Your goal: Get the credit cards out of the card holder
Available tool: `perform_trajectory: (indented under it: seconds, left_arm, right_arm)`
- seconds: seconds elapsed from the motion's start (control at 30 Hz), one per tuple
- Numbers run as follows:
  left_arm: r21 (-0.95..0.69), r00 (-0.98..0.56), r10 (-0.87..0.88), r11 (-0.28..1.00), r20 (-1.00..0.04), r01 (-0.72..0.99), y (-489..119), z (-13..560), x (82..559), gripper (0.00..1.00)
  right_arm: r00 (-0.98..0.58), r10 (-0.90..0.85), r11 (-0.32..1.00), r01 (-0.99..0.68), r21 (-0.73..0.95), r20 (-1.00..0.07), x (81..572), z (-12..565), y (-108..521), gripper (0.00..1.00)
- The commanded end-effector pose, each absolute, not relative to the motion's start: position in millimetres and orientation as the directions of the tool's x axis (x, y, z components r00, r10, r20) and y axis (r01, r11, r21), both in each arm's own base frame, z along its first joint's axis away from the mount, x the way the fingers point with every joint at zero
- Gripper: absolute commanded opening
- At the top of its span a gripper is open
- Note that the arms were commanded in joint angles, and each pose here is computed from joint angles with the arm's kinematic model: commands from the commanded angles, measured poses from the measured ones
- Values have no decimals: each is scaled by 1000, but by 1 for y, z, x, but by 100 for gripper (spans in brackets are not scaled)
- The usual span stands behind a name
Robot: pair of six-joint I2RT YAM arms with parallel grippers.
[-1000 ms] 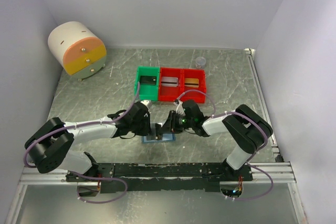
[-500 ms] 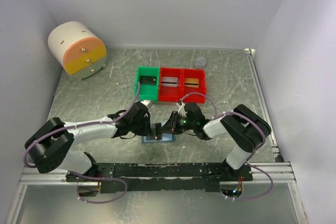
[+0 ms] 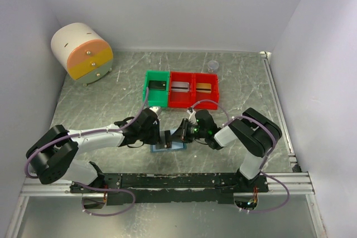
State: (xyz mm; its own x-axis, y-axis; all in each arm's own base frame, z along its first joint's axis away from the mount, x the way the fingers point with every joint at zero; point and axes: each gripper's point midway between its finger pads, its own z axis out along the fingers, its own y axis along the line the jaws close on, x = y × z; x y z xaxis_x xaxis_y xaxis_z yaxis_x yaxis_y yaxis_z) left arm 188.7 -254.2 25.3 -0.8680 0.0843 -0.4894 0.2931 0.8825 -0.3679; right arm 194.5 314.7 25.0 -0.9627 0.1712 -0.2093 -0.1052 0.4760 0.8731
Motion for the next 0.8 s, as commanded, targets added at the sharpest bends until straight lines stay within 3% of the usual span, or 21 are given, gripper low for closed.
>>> perform_trajectory:
  seconds: [0.0, 0.13, 0.3, 0.57, 0.77]
  left_arm:
    - [-326, -881, 109, 902, -461, 282, -241, 17, 179, 24]
    - [-327, -880, 105, 903, -463, 280, -240, 16, 177, 24]
    - [-339, -875, 108, 894, -472, 294, -245, 19, 179, 23]
    - [-348, -875, 109, 889, -472, 299, -247, 20, 178, 23]
    - [-347, -875, 109, 889, -472, 298, -245, 20, 177, 23]
  right_arm:
    - [-951, 141, 497, -173, 850, -276, 198, 31, 311, 2]
    - [-938, 131, 552, -199, 810, -320, 202, 32, 298, 0]
    - [-949, 70, 525, -227, 820, -307, 194, 33, 303, 4]
    - [-945, 139, 485, -195, 853, -295, 198, 42, 312, 16]
    - [-942, 178, 482, -168, 860, -284, 200, 41, 318, 15]
